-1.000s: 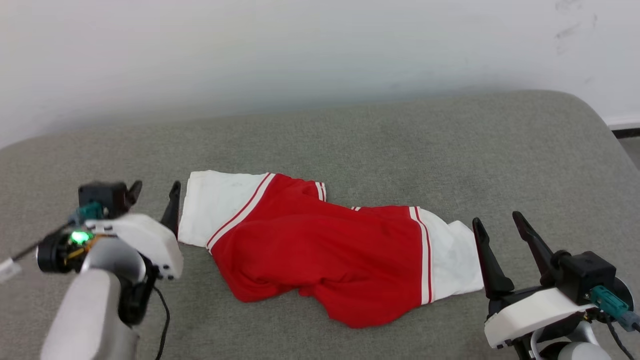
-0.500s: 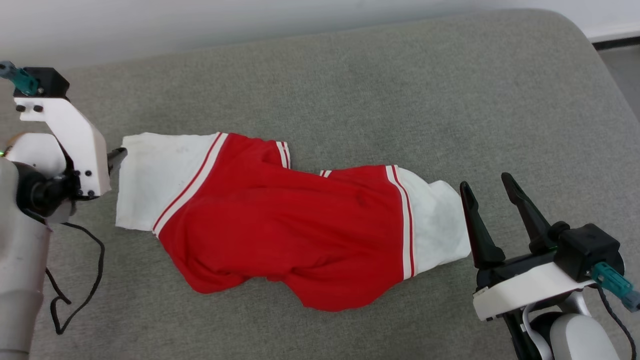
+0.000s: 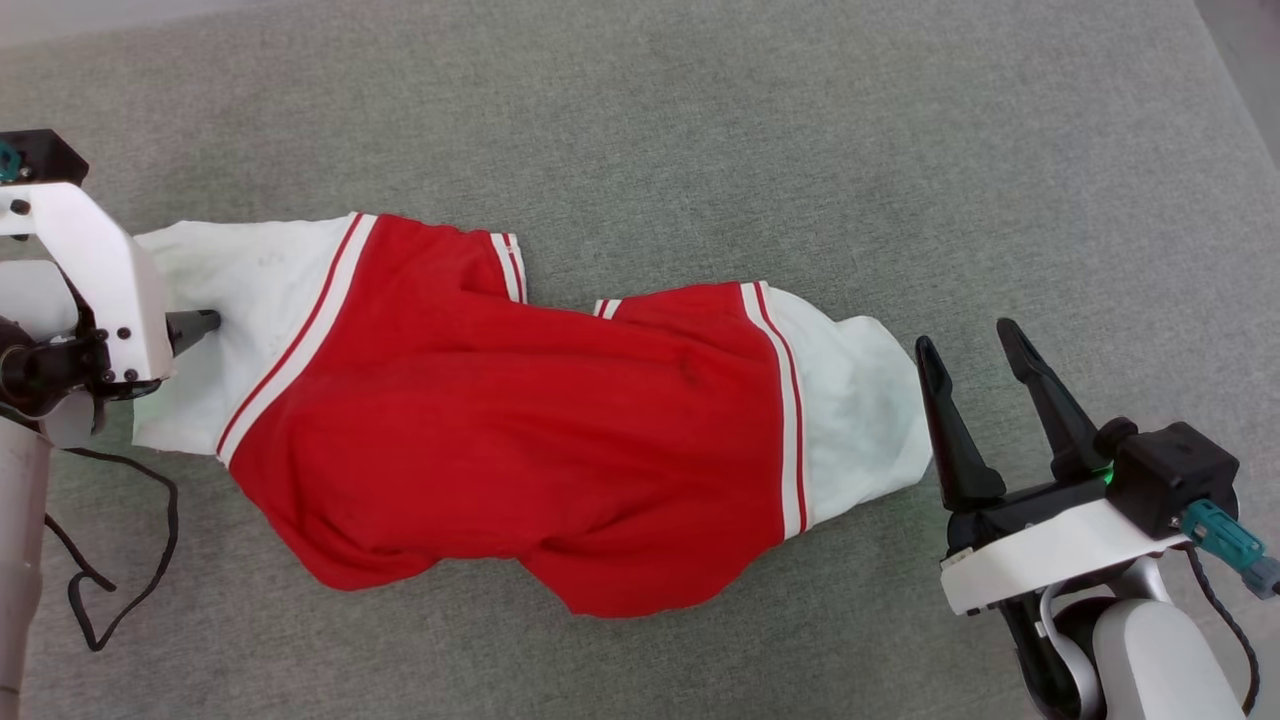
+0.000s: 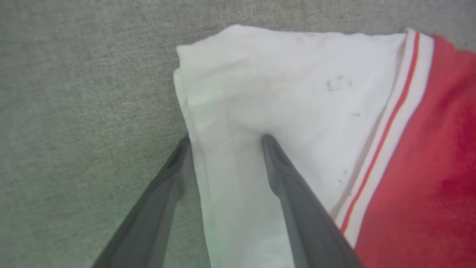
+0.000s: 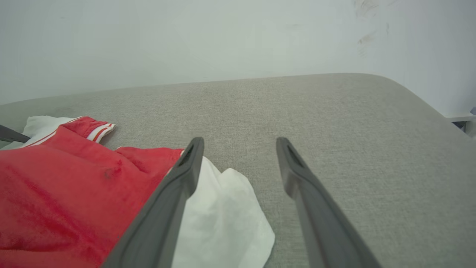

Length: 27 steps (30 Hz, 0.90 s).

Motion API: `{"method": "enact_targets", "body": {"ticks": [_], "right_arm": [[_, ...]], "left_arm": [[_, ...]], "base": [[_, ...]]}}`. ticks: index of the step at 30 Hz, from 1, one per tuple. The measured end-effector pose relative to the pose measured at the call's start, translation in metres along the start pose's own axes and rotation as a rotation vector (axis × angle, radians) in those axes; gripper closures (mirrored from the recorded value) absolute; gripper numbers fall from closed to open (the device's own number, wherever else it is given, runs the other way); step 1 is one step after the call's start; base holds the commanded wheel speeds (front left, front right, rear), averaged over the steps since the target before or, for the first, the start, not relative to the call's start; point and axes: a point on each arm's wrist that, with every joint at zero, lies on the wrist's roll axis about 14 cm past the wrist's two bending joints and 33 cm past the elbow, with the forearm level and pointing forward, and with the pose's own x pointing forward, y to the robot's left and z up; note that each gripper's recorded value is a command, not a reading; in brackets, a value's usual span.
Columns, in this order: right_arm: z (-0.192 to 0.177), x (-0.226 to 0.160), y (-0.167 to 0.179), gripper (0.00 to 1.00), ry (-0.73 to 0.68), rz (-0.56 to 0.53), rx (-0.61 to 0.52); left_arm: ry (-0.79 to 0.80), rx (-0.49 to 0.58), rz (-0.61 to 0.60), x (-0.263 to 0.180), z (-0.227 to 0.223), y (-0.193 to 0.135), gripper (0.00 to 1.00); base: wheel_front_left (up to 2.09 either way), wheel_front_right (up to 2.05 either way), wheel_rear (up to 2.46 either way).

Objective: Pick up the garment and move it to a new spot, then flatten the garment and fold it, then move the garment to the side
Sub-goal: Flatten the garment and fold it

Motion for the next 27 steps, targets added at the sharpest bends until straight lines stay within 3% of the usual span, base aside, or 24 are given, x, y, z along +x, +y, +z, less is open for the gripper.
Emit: {"method": "enact_targets", "body": {"ticks": [1,3,15,20,27], "right_arm": [[-0.002,0.000,-0.001,0.00,0.005,-0.004,0.000],[-0.003,-0.001,-0.005,0.00,0.010,-0.012,-0.002],[-0.009,-0.008,-0.018,0.00,0.071,-0.048,0.070],[-0.041,-0.013,-0.028,0.00,0.276,-0.049,0.106],[-0.059,0.009,-0.028,0.00,0.527,0.020,0.103]], "left_arm": [[0.004,0.000,-0.001,0.003,-0.001,0.000,0.49],[0.002,-0.012,0.000,0.007,-0.002,0.000,1.00],[-0.212,0.006,0.055,-0.013,0.009,0.000,1.00],[-0.369,0.018,0.060,-0.041,0.027,-0.004,1.00],[-0.489,0.071,0.078,-0.066,0.036,-0.005,1.00]], "base": [[0.00,0.00,0.00],[0.00,0.00,0.00],[0.00,0.00,0.00],[0.00,0.00,0.00],[0.00,0.00,0.00]]}}
